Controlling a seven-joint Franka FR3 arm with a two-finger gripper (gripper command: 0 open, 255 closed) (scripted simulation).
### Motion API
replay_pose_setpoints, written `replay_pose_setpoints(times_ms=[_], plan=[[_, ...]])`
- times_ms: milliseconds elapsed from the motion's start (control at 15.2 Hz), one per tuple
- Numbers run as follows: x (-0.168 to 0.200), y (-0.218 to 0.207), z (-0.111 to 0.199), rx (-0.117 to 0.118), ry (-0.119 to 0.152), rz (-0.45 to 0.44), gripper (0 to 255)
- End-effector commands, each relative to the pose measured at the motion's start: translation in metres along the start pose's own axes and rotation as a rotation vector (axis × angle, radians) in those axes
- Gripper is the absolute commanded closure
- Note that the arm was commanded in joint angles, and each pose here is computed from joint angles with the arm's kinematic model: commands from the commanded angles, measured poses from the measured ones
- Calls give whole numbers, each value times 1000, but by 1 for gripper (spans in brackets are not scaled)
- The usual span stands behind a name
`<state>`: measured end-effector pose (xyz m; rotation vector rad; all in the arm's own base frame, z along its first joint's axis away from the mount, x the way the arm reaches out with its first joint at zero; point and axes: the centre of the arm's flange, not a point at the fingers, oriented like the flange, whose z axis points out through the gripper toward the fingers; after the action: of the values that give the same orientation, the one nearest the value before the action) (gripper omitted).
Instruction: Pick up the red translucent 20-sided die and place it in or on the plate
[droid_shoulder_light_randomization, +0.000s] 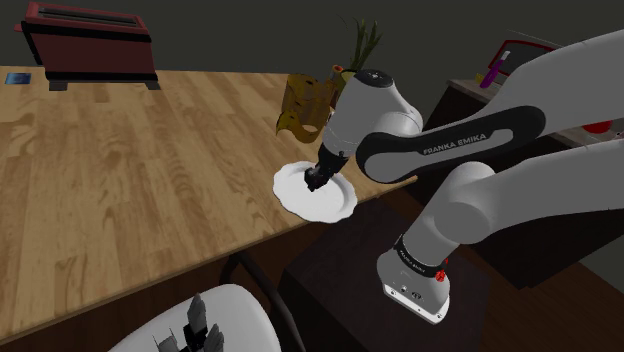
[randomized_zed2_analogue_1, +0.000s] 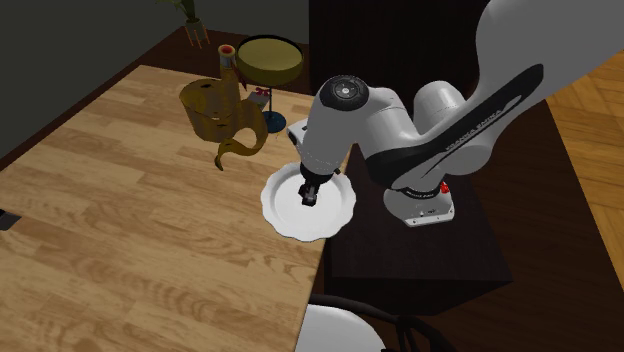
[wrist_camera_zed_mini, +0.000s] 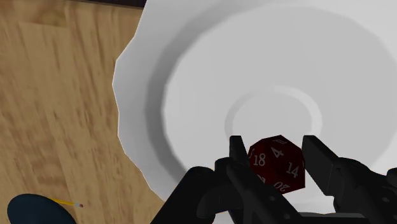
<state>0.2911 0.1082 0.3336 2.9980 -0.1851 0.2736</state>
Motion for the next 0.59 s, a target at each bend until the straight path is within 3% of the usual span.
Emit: replay_pose_setpoints(times_ms=[0,264,330,528], plan=[[0,0,1,0,0,0,255],[0,0,0,0,0,0,255],[0,0,0,0,0,0,0],[0,0,0,0,0,0,0]])
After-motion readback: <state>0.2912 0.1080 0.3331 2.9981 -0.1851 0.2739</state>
